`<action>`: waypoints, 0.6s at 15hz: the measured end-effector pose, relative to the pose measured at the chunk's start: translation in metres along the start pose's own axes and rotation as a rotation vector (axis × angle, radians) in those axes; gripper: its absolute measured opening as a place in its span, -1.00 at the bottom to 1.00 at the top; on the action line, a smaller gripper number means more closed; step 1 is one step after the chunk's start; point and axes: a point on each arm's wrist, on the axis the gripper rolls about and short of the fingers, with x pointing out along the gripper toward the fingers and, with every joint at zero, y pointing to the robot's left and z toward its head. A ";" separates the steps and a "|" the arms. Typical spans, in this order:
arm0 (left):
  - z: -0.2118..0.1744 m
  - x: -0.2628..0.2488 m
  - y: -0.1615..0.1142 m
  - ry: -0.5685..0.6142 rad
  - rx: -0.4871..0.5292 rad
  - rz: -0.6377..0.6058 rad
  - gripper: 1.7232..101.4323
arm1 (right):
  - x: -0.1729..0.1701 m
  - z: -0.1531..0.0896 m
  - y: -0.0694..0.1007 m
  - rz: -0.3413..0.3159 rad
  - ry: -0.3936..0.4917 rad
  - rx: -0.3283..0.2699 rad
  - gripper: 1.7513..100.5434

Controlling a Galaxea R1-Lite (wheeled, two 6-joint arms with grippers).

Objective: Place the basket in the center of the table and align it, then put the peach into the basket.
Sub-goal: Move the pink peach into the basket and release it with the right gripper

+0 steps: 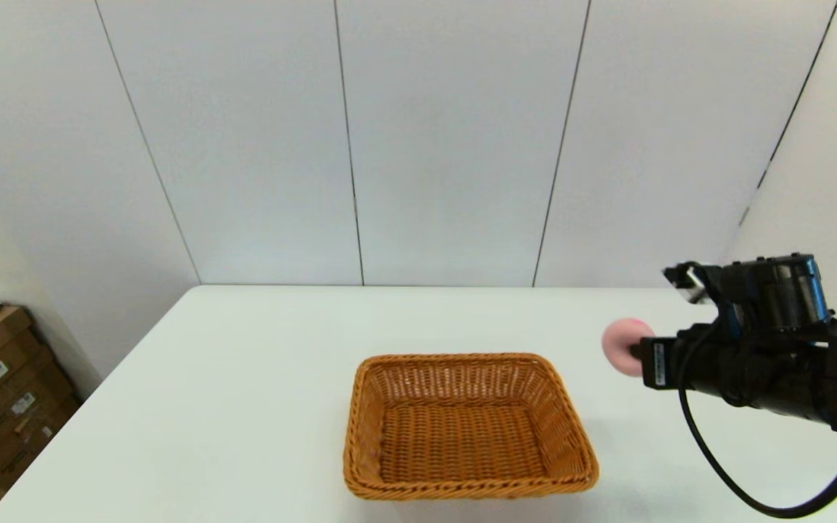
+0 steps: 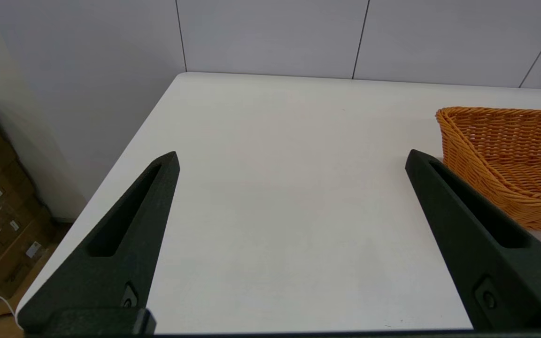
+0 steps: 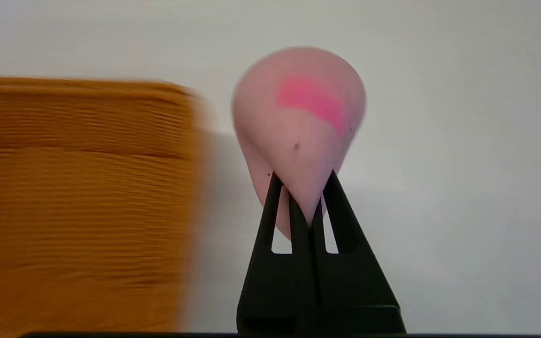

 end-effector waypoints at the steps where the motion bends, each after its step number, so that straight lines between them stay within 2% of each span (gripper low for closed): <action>1: 0.000 0.000 0.000 0.000 0.000 0.000 0.93 | -0.011 0.008 0.018 0.057 -0.022 -0.031 -0.96; 5: 0.000 0.000 0.000 0.000 0.003 0.000 0.93 | -0.041 0.010 0.082 0.277 -0.034 -0.166 -0.96; 7: 0.000 0.000 0.000 0.000 0.000 0.000 0.93 | -0.039 0.003 0.100 0.326 -0.003 -0.209 -0.96; 9: 0.000 0.000 0.000 0.000 0.000 0.000 0.93 | -0.029 -0.006 0.110 0.336 0.042 -0.240 -0.96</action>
